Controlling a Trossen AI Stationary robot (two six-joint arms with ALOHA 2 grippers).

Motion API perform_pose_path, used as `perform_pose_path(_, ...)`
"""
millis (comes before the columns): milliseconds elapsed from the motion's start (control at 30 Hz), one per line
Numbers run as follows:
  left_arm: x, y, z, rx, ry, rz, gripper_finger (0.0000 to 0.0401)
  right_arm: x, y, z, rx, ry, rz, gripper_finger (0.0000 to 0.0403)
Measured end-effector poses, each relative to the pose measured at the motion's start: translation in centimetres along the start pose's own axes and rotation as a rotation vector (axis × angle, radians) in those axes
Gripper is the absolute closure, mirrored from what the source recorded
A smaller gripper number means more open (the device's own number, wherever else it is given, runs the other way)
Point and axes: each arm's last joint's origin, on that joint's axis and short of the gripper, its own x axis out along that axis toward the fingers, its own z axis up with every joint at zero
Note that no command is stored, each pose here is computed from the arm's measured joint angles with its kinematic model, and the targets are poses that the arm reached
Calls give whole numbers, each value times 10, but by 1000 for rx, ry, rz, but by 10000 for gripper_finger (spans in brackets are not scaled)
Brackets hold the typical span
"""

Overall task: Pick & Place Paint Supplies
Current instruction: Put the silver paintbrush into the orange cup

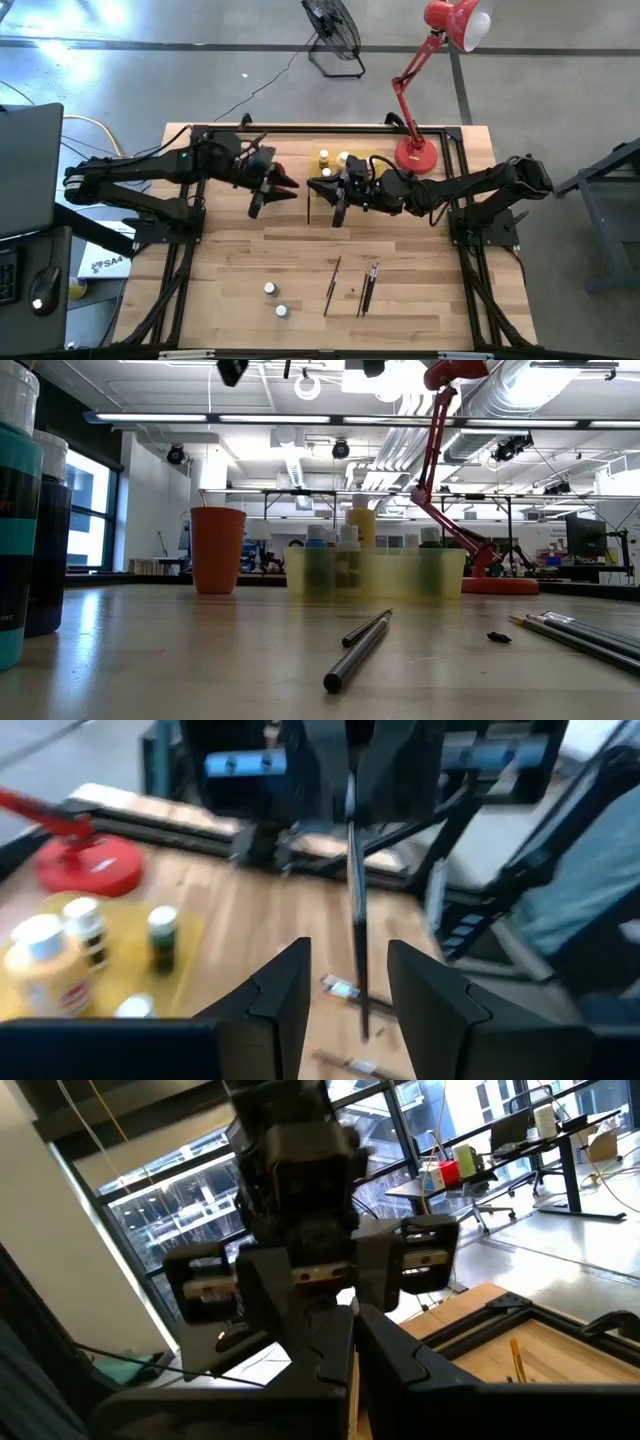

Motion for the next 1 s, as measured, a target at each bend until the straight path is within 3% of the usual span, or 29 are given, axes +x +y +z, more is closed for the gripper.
perform_pose_path(267,26,17,3,-65,-29,-154,268,0,0,0,-12,2,-1,399)
perform_pose_path(1000,37,20,3,-77,-53,-165,273,0,-1,-1,-24,12,-10,399)
